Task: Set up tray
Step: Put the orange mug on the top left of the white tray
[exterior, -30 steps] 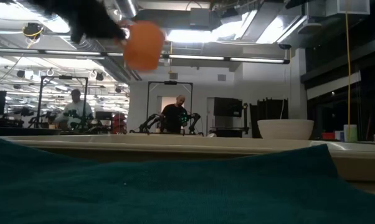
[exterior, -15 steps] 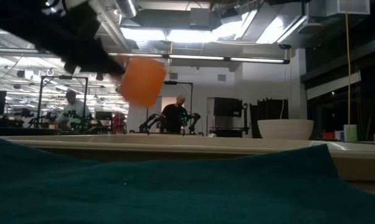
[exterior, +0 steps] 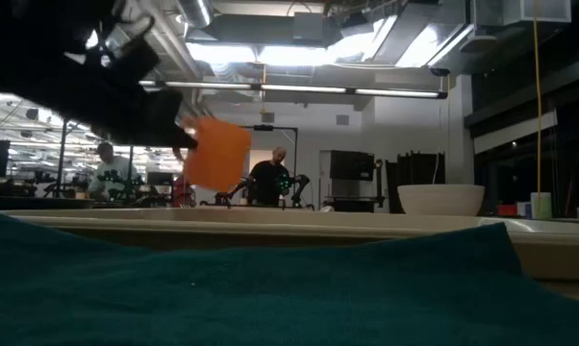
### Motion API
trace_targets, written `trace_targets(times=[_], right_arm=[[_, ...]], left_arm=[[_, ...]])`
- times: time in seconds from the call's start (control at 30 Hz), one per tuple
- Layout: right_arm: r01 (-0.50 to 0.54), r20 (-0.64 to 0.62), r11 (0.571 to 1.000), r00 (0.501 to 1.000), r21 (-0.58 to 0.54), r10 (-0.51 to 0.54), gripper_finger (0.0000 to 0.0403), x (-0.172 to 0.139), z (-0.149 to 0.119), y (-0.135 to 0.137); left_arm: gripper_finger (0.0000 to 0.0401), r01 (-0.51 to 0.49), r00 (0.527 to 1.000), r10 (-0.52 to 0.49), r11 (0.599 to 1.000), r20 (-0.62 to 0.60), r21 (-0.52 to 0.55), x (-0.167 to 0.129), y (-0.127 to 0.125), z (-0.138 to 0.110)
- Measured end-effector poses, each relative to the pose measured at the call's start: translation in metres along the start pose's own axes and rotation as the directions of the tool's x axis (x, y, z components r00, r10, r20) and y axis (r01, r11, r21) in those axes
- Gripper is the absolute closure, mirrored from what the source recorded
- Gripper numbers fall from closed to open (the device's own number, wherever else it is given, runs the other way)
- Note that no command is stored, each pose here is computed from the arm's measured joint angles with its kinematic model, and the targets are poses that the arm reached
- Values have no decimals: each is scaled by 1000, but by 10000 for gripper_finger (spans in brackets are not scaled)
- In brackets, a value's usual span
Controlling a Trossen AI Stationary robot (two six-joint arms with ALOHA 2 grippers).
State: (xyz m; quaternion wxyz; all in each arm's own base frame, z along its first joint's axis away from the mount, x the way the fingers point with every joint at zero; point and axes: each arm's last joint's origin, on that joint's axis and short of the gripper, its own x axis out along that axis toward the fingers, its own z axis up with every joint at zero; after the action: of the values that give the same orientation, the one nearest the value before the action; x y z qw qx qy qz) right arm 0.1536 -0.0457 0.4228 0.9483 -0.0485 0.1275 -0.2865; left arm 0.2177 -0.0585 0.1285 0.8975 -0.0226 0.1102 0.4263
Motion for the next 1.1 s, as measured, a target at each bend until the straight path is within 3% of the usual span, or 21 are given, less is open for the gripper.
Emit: trace_targets(times=[0.57,0.87,1.1], right_arm=[[-37,4,999,999,2,37,158,0,0,1],[-79,7,997,997,1,79,158,0,0,2],[-113,9,994,994,0,113,158,0,0,3]], left_arm=[[366,119,979,-138,985,-149,-127,3,-18,-29],[290,214,944,-236,970,-230,-118,2,-20,-30],[271,271,932,-276,961,-235,-56,-1,-18,-18]])
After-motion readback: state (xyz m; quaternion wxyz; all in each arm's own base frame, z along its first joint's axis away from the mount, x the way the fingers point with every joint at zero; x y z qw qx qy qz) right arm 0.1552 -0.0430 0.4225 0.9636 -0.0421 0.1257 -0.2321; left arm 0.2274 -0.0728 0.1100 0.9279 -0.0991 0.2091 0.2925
